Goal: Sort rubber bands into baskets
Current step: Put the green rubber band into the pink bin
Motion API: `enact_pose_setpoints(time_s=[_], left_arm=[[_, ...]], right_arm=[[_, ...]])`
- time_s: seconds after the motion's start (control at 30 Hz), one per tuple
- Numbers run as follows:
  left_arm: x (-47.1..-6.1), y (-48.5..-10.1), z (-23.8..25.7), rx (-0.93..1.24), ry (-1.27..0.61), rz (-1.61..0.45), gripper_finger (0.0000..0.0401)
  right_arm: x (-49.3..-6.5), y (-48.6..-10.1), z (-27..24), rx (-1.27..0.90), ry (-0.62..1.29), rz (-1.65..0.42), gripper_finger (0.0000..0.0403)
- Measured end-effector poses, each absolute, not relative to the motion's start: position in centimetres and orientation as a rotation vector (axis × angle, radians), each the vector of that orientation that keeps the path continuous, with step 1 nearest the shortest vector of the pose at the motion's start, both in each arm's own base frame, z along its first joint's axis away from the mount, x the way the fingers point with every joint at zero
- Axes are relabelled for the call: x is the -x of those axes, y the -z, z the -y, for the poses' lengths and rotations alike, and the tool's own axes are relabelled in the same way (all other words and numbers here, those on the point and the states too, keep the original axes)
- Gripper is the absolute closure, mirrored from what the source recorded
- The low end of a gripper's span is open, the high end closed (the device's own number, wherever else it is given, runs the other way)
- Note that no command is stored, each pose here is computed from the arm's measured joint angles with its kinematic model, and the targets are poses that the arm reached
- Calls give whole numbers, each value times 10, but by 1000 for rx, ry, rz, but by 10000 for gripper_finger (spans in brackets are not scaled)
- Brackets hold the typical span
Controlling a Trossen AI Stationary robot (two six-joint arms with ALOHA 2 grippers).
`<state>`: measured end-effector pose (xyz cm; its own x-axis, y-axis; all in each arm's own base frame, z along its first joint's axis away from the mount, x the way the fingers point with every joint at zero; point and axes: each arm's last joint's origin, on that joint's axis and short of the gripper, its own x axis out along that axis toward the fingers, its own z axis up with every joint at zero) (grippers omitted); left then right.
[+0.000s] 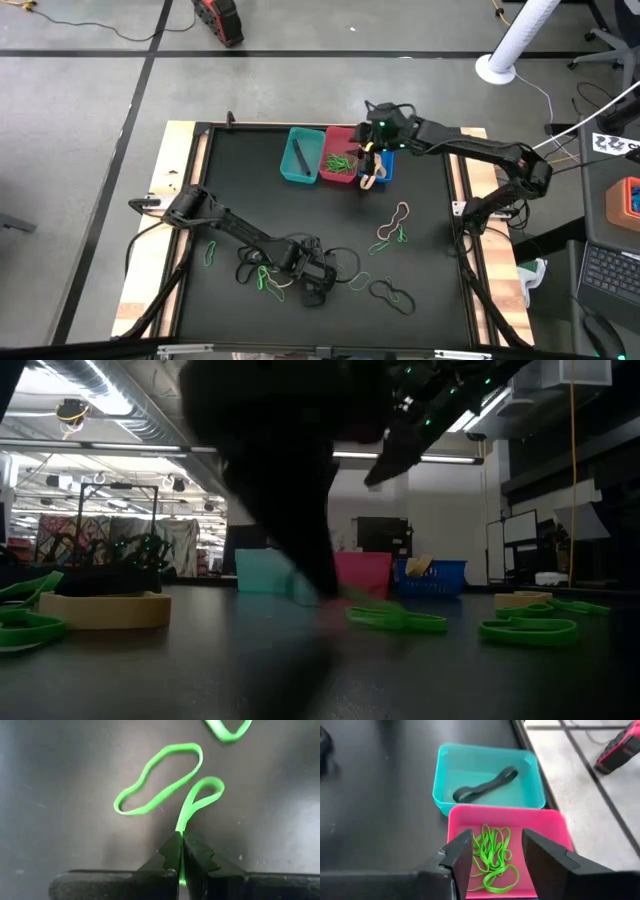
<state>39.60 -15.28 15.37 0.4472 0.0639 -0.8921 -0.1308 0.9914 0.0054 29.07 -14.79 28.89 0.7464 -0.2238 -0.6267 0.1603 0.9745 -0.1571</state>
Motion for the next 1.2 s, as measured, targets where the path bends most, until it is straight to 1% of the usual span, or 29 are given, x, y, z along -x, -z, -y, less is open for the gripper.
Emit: enact_pose_setpoints(time_s=[0.23, 0.37, 0.47, 0.6, 0.77, 0.93, 1.1, 1.2], left_arm=[[-395, -197, 133, 57, -110, -997, 399], [-394, -223, 114, 9, -125, -926, 399], [-393, -240, 95, -38, -153, -885, 399], [-393, -258, 64, -99, -216, -836, 399], [-394, -268, 20, -167, -280, -832, 399], [-397, -270, -26, -187, -357, -818, 398], [-397, -272, -67, -186, -428, -795, 399], [-394, -273, -88, -149, -445, -774, 397]], right_arm=[[-256, -325, 129, 127, 204, -665, 233], [-240, -341, 113, 129, 152, -637, 233], [-233, -348, 96, 134, 75, -621, 233], [-227, -350, 69, 123, -65, -649, 233], [-224, -341, 36, 59, -187, -777, 233], [-216, -329, 6, 68, -319, -917, 233], [-211, -301, -14, 52, -391, -1029, 233], [-207, -279, -21, 16, -389, -1110, 233]])
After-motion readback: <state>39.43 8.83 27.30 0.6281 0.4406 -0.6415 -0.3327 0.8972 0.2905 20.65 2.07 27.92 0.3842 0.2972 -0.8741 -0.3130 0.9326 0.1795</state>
